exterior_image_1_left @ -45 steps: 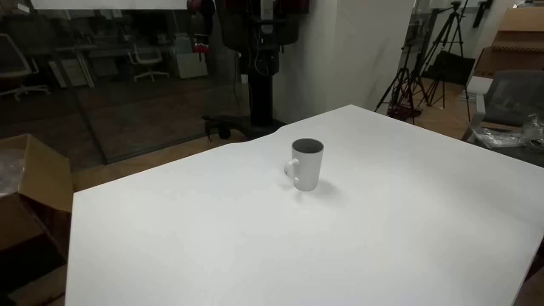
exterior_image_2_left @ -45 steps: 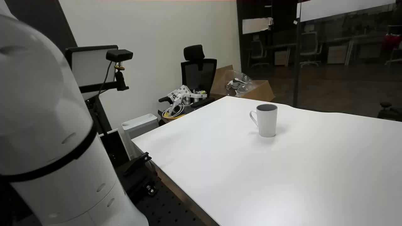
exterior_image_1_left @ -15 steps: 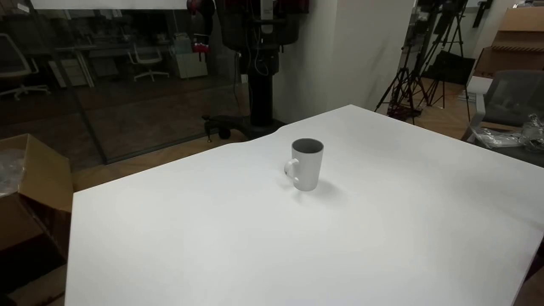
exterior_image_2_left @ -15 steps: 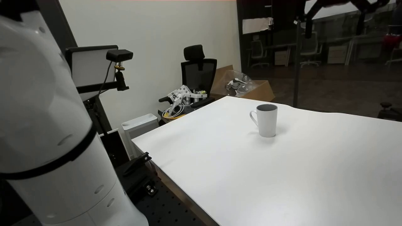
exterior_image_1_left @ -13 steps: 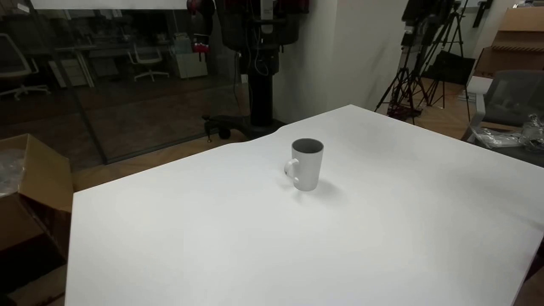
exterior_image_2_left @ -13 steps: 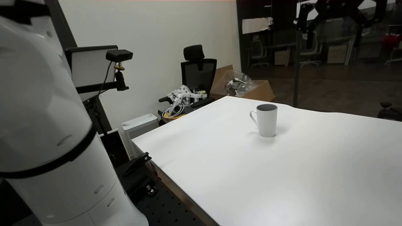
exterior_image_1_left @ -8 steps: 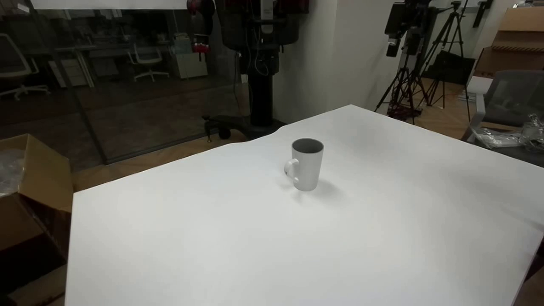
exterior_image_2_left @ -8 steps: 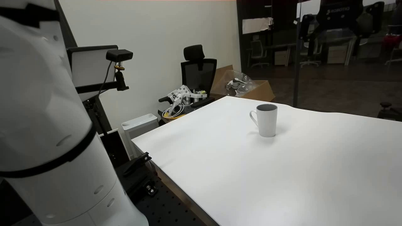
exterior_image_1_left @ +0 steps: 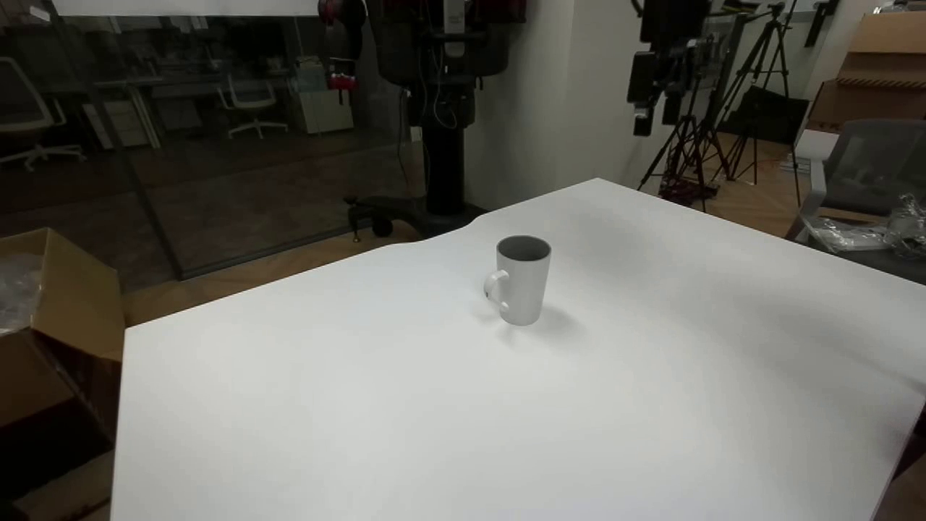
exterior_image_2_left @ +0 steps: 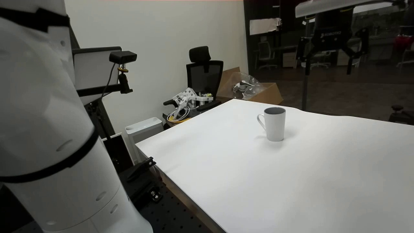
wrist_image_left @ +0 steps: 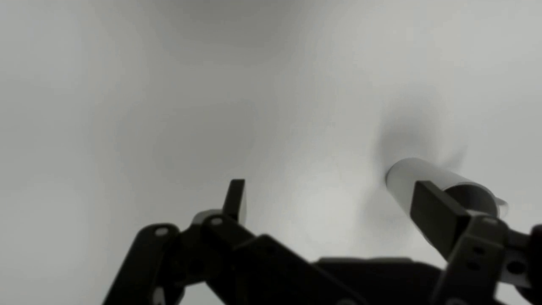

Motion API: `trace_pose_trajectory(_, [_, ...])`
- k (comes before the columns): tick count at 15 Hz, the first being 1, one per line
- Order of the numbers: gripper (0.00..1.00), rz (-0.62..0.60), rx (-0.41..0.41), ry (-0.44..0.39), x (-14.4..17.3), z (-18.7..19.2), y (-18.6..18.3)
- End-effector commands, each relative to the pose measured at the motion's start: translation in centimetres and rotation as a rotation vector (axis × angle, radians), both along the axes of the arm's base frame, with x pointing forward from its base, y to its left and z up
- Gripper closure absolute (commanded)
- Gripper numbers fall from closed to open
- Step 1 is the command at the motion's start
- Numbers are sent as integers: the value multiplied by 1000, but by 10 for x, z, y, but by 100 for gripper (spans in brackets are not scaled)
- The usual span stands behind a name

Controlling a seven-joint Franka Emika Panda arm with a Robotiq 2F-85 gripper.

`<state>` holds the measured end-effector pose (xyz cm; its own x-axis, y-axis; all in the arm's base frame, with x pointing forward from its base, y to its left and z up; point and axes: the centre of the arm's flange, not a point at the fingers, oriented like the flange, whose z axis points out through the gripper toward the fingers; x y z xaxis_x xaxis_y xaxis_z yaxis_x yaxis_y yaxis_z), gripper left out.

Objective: Move the mug backwards

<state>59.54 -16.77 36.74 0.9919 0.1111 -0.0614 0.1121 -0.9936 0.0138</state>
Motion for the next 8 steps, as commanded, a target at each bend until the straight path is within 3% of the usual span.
trace_pose_trajectory(1, [0, 93, -36, 60, 54, -26, 29])
trace_pose_trajectory(5, [0, 254, -79, 60, 98, -63, 87])
trace_pose_trajectory(6, [0, 199, -48, 59, 62, -57, 72])
trace_pose_trajectory(8, [0, 243, -56, 63, 76, -71, 93])
